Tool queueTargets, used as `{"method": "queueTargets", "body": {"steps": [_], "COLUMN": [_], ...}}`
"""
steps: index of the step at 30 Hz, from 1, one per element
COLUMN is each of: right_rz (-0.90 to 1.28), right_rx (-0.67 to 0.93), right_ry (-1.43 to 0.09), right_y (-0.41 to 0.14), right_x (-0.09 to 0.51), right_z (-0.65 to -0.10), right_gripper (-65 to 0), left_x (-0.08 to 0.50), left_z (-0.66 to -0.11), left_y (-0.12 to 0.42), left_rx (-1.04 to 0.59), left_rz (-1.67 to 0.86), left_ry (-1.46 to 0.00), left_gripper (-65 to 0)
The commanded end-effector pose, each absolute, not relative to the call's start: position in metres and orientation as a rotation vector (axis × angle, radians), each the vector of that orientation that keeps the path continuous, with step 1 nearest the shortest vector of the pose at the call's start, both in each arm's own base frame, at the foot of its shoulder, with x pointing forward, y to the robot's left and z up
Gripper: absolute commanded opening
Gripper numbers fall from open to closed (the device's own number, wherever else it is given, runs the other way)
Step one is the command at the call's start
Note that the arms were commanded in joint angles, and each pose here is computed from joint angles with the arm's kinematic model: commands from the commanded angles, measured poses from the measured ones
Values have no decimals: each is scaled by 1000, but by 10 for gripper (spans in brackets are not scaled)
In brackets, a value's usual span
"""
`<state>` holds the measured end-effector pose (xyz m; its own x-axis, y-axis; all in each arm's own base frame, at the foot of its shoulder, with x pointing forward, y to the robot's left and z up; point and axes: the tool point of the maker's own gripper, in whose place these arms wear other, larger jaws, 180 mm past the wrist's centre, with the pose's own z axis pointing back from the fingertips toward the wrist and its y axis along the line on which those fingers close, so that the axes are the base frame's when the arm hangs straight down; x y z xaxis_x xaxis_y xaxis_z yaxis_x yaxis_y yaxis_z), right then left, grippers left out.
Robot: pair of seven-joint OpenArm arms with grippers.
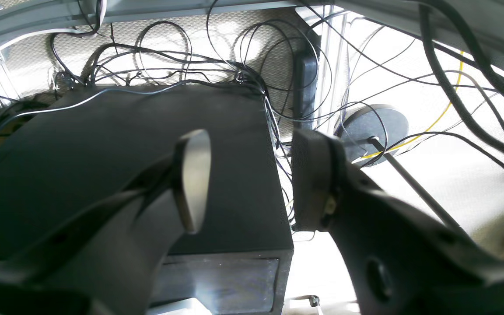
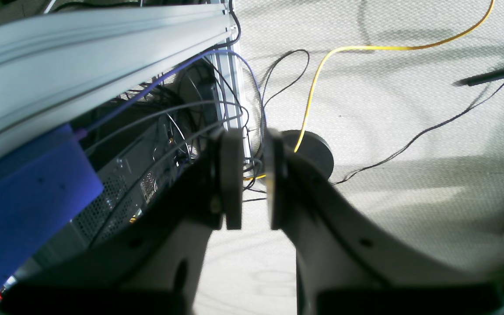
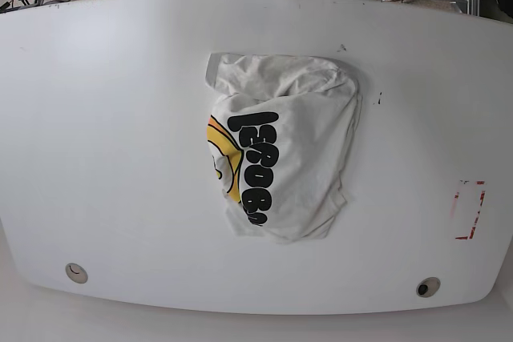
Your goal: Fold the T-shirt properly
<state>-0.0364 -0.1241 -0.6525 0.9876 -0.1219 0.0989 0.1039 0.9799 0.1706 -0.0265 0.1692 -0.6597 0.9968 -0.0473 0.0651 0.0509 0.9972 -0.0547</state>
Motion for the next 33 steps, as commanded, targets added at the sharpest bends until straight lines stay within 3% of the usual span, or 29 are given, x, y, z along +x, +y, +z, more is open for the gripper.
{"method": "queueTargets", "body": {"steps": [1, 33], "right_rz": [-112, -115], "right_rx": [165, 170], "right_ry": [-99, -101], "right_y": [-125, -123], "right_x": [-43, -42], "right_z": [-652, -652], "right_gripper": [-570, -570], "left_x": [-31, -29], "left_z": [-659, -660], "left_y": [173, 171], "left_rx": [-50, -50], "left_rz": [-50, -48], "left_ry": [-58, -59], "left_gripper": [-377, -371]}}
